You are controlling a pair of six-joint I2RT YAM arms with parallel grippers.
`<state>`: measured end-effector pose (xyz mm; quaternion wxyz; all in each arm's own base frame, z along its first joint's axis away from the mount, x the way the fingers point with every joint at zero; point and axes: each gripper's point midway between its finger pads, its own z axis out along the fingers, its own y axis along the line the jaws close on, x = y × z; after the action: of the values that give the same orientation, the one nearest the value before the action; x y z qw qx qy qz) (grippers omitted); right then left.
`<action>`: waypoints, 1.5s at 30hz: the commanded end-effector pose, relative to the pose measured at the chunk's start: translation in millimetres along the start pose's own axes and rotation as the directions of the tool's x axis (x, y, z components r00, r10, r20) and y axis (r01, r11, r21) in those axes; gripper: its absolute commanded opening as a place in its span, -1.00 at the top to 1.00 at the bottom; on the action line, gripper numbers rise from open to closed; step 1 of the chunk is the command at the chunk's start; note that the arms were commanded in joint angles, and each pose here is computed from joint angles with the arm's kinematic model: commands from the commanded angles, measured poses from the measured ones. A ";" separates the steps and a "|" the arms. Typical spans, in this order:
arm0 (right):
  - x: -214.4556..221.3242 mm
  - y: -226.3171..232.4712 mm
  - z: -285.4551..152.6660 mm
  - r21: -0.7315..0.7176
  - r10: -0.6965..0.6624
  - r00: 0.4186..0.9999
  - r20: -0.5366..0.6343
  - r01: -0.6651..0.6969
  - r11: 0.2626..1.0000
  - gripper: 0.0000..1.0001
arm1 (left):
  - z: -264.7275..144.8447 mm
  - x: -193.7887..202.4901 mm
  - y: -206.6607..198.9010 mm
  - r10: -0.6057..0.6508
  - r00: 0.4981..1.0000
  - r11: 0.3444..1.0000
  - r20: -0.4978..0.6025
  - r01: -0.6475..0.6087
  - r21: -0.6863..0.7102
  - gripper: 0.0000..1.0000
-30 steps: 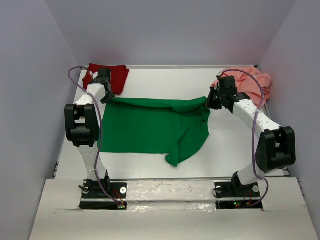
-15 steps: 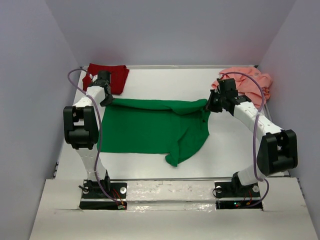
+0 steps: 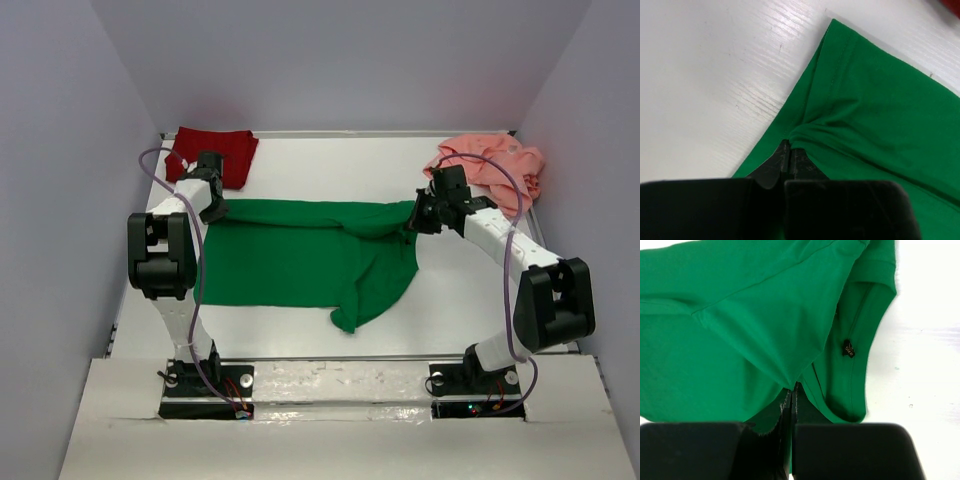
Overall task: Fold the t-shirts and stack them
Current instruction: Fold the tshirt
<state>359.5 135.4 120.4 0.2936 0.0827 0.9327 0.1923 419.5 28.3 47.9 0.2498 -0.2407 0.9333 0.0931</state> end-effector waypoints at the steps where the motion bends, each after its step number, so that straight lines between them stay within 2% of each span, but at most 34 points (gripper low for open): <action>1: 8.1 5.7 -6.6 -0.021 -0.010 1.000 0.001 0.010 1.000 1.00 | -2.9 1.8 11.2 0.016 1.000 0.999 0.001 -0.016 -0.032 0.82; 4: 13.4 2.5 -4.9 -0.015 -0.010 1.000 -0.011 0.009 1.000 1.00 | 0.5 6.0 12.7 0.016 1.000 0.999 -0.010 -0.017 -0.043 0.60; 6: 17.0 0.0 -3.4 -0.008 -0.009 1.000 -0.020 0.009 1.000 1.00 | 0.8 5.1 14.7 0.017 1.000 0.998 -0.006 -0.017 -0.054 0.38; 7: 17.5 -0.6 -3.1 -0.006 -0.009 1.000 -0.021 0.009 1.000 1.00 | 0.9 4.1 15.4 0.017 1.000 0.998 -0.004 -0.017 -0.060 0.22; 8: 17.9 -1.2 -2.9 -0.004 -0.009 1.000 -0.021 0.009 1.000 1.00 | 0.0 1.9 15.9 0.018 1.000 0.998 0.001 -0.018 -0.064 -0.05; 9: 18.5 -1.7 -2.1 -0.003 -0.010 1.000 -0.024 0.010 1.000 1.00 | -0.1 2.0 19.7 0.023 1.000 0.996 0.000 -0.023 -0.085 -0.18; 10: 19.4 -2.3 -1.6 -0.002 -0.011 1.000 -0.027 0.011 1.000 1.00 | -1.3 -0.1 21.4 0.022 1.000 0.995 0.006 -0.021 -0.095 -0.45; 13: 20.3 -2.8 -0.4 -0.001 -0.012 0.999 -0.031 0.012 1.000 1.00 | -10.0 -11.0 27.0 0.015 0.999 0.993 0.045 -0.010 -0.121 -0.61; 18: 21.6 -3.9 2.3 0.002 -0.009 0.999 -0.037 0.009 1.000 1.00 | -43.0 -41.7 22.1 -0.034 0.985 0.998 0.168 0.043 -0.050 -0.63; 22: 21.8 -3.4 2.1 -0.001 -0.009 0.999 -0.037 0.009 1.000 1.00 | -62.4 -58.7 15.1 -0.064 0.973 0.998 0.221 0.063 0.012 -0.64; 25: 21.9 -4.1 2.7 0.003 -0.009 0.999 -0.038 0.009 1.000 1.00 | -70.1 -65.4 15.8 -0.065 0.970 0.998 0.233 0.065 0.011 -0.64; 29: 23.9 -1.0 4.0 -0.004 -0.016 0.999 -0.045 0.015 1.000 1.00 | -70.9 -66.1 28.9 -0.055 0.972 0.995 0.229 0.072 -0.067 -0.64; 31: 24.2 -1.1 4.4 -0.003 -0.014 0.999 -0.046 0.014 1.000 1.00 | -69.3 -63.9 26.7 -0.056 0.974 0.996 0.220 0.069 -0.052 -0.64; 35: 25.0 -1.9 6.6 -0.001 -0.013 0.999 -0.051 0.013 1.000 1.00 | -62.3 -53.7 -4.9 -0.058 0.982 0.993 0.181 0.038 0.114 -0.61; 36: 24.8 -1.5 6.7 -0.003 -0.013 0.999 -0.051 0.013 1.000 1.00 | -61.9 -47.5 -20.2 -0.060 0.987 0.980 0.148 0.031 0.195 -0.60; 42: 21.5 0.1 7.4 -0.005 -0.015 0.999 -0.047 0.015 1.000 1.00 | -52.9 -24.8 -67.7 -0.023 0.995 0.941 0.093 -0.010 0.339 -0.54; 45: 21.3 0.3 8.9 -0.005 -0.013 0.999 -0.050 0.013 1.000 1.00 | -58.3 -16.2 -99.3 0.030 0.996 0.896 0.084 -0.064 0.440 -0.33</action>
<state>341.1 137.6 98.1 0.2622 0.0784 0.9437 0.1857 447.1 -23.7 96.3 0.3236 -0.2007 0.9243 -0.0256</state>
